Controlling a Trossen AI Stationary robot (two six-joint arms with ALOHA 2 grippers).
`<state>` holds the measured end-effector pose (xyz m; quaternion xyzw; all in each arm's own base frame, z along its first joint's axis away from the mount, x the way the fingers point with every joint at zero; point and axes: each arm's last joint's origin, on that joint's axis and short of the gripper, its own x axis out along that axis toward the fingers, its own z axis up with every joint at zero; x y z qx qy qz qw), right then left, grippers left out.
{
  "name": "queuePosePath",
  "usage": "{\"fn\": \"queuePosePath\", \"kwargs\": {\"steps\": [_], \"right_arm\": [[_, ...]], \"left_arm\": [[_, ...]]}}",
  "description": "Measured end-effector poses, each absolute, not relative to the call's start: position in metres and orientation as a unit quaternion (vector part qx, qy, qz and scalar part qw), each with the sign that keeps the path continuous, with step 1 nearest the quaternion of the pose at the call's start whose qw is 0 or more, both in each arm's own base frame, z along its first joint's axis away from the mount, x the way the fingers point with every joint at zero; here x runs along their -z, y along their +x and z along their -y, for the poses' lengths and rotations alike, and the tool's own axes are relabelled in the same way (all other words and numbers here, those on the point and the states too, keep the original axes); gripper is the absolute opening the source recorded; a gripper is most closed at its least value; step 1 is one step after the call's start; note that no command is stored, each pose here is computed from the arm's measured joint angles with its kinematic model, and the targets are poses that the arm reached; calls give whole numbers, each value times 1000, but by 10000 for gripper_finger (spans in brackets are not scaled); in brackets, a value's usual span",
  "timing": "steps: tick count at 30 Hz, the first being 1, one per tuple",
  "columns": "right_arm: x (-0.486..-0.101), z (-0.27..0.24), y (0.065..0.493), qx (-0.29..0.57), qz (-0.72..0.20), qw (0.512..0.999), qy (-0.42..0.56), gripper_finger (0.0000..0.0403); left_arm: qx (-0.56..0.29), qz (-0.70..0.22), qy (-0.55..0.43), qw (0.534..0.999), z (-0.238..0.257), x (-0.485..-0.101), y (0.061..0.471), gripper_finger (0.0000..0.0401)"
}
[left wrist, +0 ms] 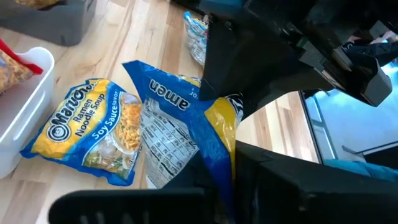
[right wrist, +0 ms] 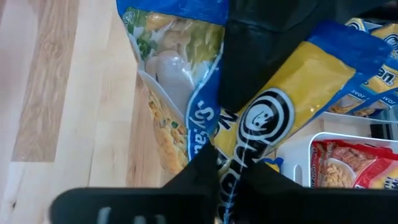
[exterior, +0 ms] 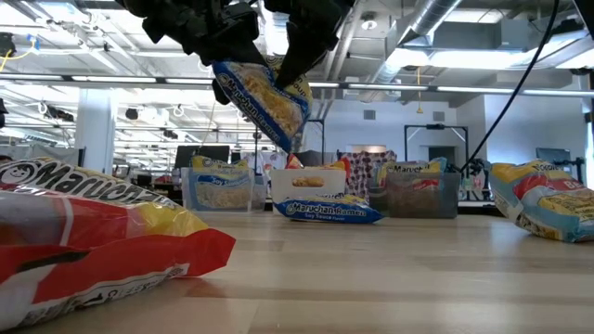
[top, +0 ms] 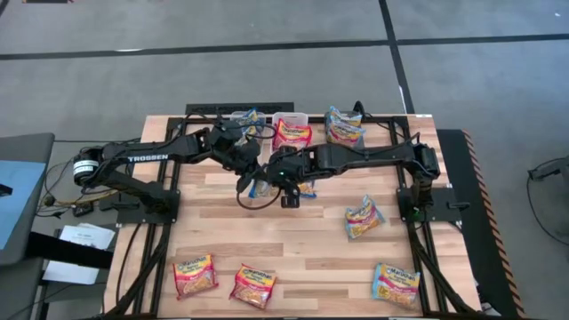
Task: Sort Maruchan noodles
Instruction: Put the blue noodle pack into the transparent bin
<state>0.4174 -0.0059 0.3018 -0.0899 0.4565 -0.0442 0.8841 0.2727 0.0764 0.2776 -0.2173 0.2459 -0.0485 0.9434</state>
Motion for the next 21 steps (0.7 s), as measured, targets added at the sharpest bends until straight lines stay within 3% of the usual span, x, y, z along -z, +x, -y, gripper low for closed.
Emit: {"fn": "queuePosePath", "kwargs": {"steps": [12, 21], "right_arm": [[-318, 6, 408, 49, -444, 890, -89, 157], [-355, 8, 377, 62, -422, 902, -66, 173]], "left_arm": [[11, -289, -164, 943, -75, -276, 259, 0], [-25, -288, -100, 952, -73, -295, 232, 0]]}}
